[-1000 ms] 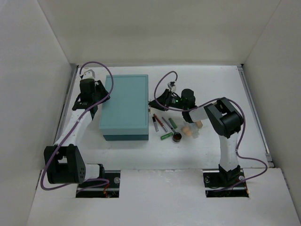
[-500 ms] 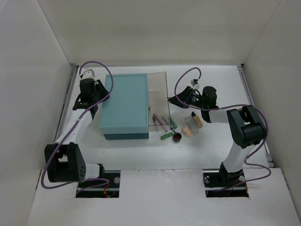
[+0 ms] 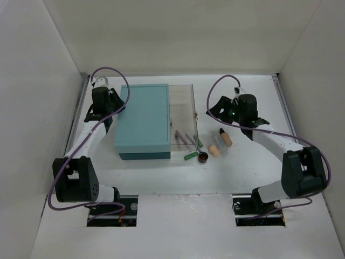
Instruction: Organize the makeup
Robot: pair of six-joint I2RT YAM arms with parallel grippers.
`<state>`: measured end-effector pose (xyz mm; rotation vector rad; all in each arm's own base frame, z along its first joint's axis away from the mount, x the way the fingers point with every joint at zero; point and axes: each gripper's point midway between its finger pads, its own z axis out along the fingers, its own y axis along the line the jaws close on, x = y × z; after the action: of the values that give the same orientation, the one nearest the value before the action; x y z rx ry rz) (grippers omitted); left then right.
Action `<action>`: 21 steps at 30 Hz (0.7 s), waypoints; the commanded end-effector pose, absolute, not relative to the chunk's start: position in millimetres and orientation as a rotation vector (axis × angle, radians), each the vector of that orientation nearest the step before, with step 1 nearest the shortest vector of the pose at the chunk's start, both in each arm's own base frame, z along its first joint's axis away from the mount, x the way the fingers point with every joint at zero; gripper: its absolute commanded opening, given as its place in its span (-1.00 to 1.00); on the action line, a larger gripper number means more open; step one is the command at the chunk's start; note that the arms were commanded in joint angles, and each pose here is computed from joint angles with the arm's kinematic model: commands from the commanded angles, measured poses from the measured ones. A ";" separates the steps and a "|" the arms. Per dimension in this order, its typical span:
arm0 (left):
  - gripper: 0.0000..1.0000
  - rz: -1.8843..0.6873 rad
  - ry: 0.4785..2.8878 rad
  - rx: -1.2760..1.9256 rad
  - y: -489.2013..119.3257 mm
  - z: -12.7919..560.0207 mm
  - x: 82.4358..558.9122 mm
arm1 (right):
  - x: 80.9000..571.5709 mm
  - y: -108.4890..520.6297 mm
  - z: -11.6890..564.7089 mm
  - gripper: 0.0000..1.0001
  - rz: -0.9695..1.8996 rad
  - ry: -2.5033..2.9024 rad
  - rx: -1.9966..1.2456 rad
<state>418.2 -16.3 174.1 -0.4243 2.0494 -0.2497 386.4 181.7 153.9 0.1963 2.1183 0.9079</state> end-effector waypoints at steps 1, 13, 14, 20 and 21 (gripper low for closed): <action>-0.43 -0.119 2.253 -0.457 -0.6 116.8 394.4 | 380.2 118.7 129.4 0.47 0.508 2.234 0.306; -0.43 -0.123 2.271 -0.424 -7.4 115.2 401.6 | 345.5 83.3 79.0 0.53 0.184 2.396 0.334; -0.43 -0.122 2.274 -0.421 -7.9 114.3 401.2 | 343.7 84.3 76.3 0.53 0.179 2.403 0.331; -0.43 -0.115 2.259 -0.409 -8.1 121.7 400.6 | 337.6 77.5 57.5 0.51 0.097 2.450 0.344; -0.43 -0.115 2.253 -0.406 -8.1 124.0 400.5 | 336.9 76.6 55.0 0.50 0.085 2.456 0.339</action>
<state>433.9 -15.5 175.6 -0.4043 2.0407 -0.2220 340.2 86.1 63.5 0.3420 2.4417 0.1692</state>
